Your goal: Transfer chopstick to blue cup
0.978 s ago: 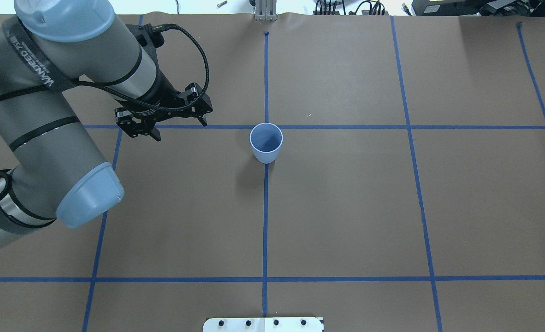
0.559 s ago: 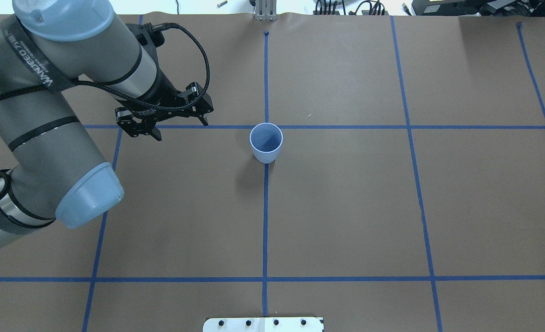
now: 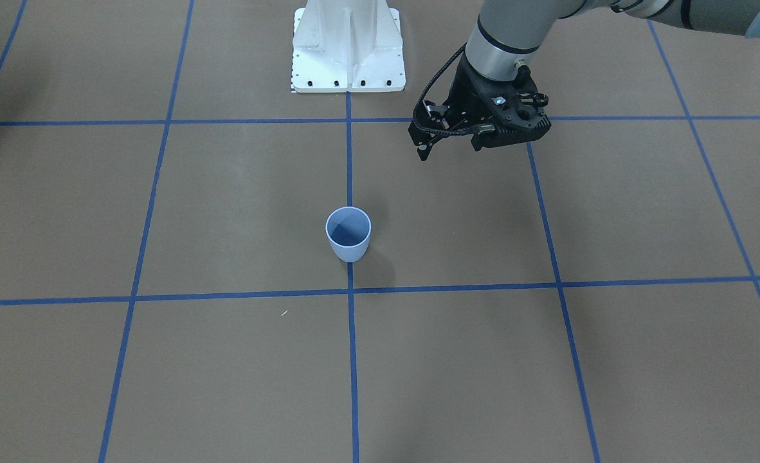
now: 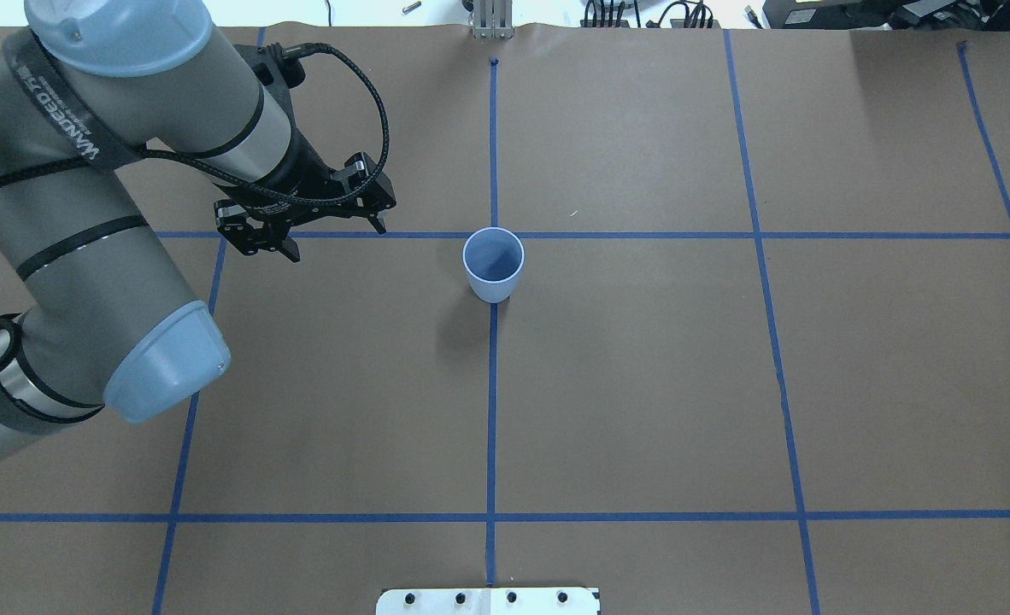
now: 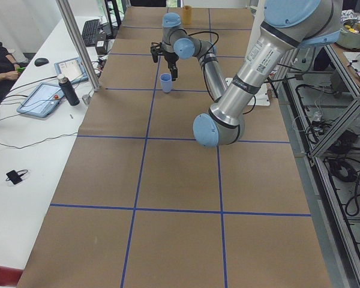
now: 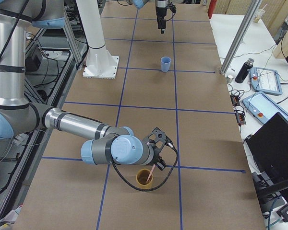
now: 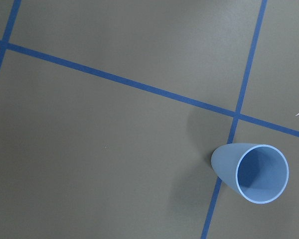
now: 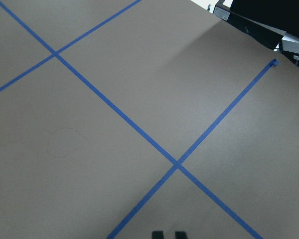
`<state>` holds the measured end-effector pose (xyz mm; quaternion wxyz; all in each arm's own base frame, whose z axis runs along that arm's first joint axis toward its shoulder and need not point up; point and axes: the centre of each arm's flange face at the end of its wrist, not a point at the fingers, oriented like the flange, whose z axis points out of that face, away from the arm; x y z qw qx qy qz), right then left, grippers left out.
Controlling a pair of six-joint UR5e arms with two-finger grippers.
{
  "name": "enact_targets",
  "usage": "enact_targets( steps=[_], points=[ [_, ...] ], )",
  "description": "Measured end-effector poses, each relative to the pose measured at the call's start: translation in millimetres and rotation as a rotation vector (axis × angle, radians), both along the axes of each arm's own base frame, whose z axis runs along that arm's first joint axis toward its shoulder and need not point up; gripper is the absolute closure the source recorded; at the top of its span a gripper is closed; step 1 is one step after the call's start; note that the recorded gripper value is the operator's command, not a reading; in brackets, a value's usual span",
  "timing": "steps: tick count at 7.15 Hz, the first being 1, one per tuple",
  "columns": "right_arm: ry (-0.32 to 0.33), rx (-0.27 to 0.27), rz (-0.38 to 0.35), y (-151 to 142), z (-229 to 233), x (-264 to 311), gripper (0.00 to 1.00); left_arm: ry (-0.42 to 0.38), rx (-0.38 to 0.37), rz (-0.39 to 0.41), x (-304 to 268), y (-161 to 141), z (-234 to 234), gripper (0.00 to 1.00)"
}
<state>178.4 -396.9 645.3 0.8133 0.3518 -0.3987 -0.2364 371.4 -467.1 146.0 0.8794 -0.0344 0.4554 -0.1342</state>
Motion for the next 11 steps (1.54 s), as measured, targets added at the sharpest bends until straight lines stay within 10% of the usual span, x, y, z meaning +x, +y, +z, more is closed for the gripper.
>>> enact_targets(
  steps=[6,11],
  points=[
    [-0.123,-0.102,0.116,-49,-120,-7,1.0,0.002,0.004,0.003,1,0,1,0.02],
    [-0.338,-0.503,0.163,-164,-295,-146,1.0,-0.021,0.081,-0.017,-41,-31,9,0.02]
  ],
)
